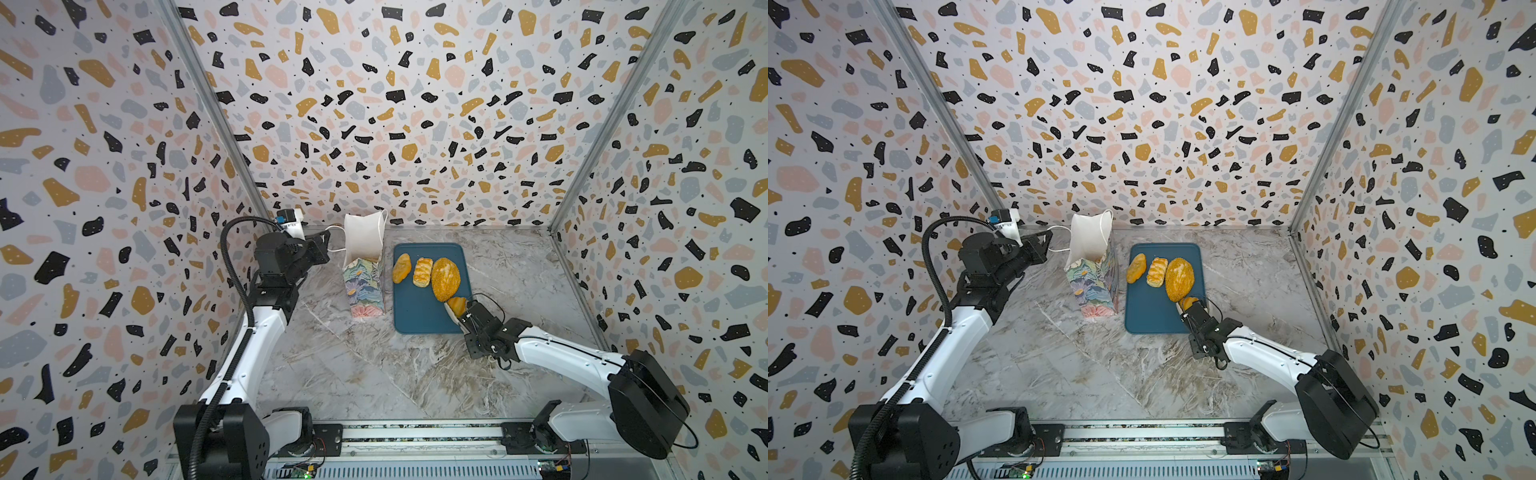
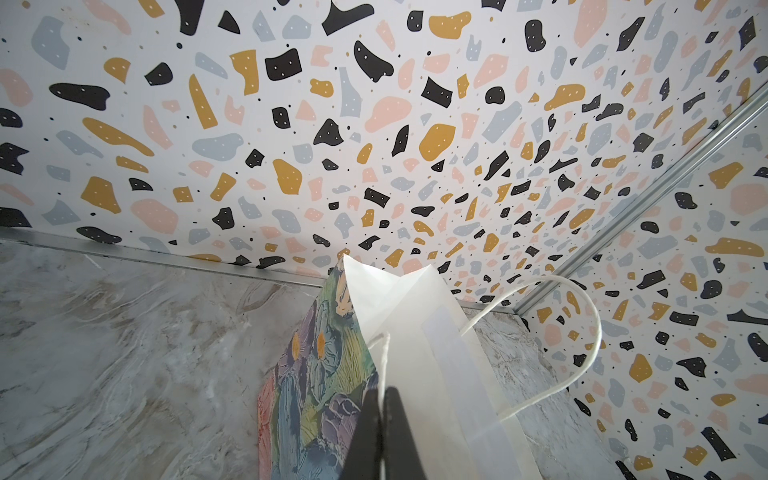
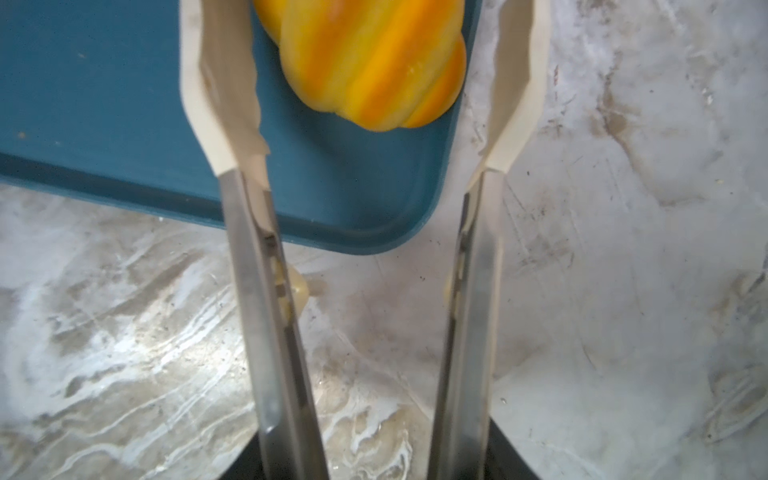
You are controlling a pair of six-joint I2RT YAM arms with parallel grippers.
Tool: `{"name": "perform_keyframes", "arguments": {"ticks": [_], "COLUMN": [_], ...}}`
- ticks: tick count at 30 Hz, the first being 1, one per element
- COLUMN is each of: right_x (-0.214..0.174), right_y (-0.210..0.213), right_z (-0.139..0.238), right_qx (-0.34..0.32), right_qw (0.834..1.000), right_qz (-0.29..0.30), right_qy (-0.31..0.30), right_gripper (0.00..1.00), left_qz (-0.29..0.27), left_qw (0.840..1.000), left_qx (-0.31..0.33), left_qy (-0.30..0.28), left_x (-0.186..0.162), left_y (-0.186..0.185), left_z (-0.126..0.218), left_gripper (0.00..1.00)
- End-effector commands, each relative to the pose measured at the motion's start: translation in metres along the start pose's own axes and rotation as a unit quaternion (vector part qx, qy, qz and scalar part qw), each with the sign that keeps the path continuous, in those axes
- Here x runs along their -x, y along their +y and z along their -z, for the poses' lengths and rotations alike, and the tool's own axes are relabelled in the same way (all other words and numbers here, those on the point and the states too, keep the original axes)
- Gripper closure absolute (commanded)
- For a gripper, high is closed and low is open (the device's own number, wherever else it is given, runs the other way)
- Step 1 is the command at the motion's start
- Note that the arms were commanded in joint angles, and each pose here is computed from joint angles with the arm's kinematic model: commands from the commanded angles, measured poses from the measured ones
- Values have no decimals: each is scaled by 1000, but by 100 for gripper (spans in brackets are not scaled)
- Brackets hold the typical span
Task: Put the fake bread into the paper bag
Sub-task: 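Close the tongs on the yellow striped bun with the right gripper, then lift the yellow striped bun in the tongs and carry it toward the bag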
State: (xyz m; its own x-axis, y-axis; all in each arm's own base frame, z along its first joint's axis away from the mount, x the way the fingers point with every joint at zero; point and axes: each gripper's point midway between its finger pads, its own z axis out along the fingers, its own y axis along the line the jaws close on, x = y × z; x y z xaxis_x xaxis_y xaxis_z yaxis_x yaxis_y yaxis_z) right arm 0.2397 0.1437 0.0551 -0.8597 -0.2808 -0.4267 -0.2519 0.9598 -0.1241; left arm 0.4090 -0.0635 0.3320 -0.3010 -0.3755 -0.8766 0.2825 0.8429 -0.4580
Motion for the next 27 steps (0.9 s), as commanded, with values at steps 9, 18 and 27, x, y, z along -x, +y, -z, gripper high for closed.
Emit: {"name": "perform_keyframes", "arguments": {"ticks": [9,18,27], "right_x": [21,16,28], "right_y": [-1,6,14], "right_z": [10,2,21], "right_qx": [-19,-22,2], "right_qw": [999,999,999], "right_qz": [11,31,18], "right_qy": [-29,-8,-37], "right_gripper": [48,59,68], "left_qz": [-12,-12,-12], "left_qw": [1000,1000,1000], "left_qx": [-10,-9,-11], "left_qy": [-19,-18,-19], "left_x": [8,8,8], "left_y": [-6,-5,-7], "left_z": [2,2,2], "left_gripper": [100,100,100]}}
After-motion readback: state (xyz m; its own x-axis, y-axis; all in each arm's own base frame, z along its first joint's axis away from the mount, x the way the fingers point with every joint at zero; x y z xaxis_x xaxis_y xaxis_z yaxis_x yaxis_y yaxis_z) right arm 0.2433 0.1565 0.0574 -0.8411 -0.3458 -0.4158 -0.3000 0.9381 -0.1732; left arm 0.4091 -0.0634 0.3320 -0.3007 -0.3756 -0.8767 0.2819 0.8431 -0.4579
